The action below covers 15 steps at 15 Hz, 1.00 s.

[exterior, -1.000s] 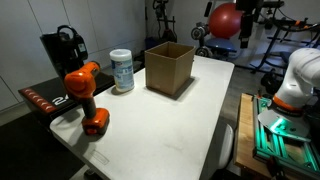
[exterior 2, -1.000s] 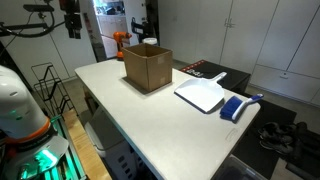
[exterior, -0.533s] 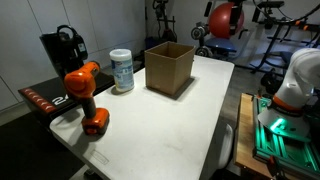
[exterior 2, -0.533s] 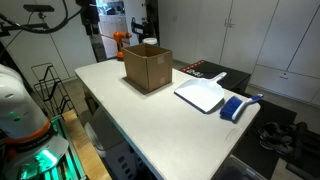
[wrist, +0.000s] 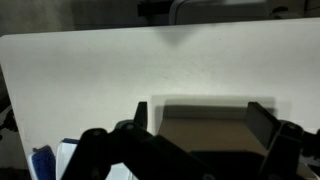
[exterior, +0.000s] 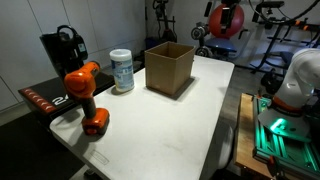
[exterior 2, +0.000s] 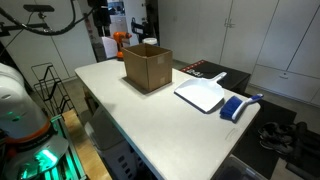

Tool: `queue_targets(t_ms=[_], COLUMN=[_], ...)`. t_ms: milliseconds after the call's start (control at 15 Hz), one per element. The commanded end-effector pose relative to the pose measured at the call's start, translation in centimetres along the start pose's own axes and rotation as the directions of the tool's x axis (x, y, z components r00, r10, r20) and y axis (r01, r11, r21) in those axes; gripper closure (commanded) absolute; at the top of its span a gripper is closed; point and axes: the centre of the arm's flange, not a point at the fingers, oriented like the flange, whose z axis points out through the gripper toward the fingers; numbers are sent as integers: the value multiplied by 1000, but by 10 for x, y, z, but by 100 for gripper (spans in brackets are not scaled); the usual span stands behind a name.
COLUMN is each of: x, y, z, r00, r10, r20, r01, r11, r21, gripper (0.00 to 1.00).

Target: Pour the contents in the brown box onto the table.

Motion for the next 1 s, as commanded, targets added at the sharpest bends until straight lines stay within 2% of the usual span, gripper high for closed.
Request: queue_targets(t_ms=[0, 200, 333, 467, 933], x=[27, 73, 100, 120, 172], y=[15, 42, 55, 60, 64], z=[10, 30, 40, 53, 94], r00=[998, 974, 959, 946, 934], r10=[69, 209, 245, 278, 304], r20=[-10, -90, -146, -167, -186], r01=[-69, -198, -220, -245, -259], r11=[998, 973, 961, 950, 938], r21=[-1, 118, 167, 194, 231], gripper=[0, 0, 0, 0, 0])
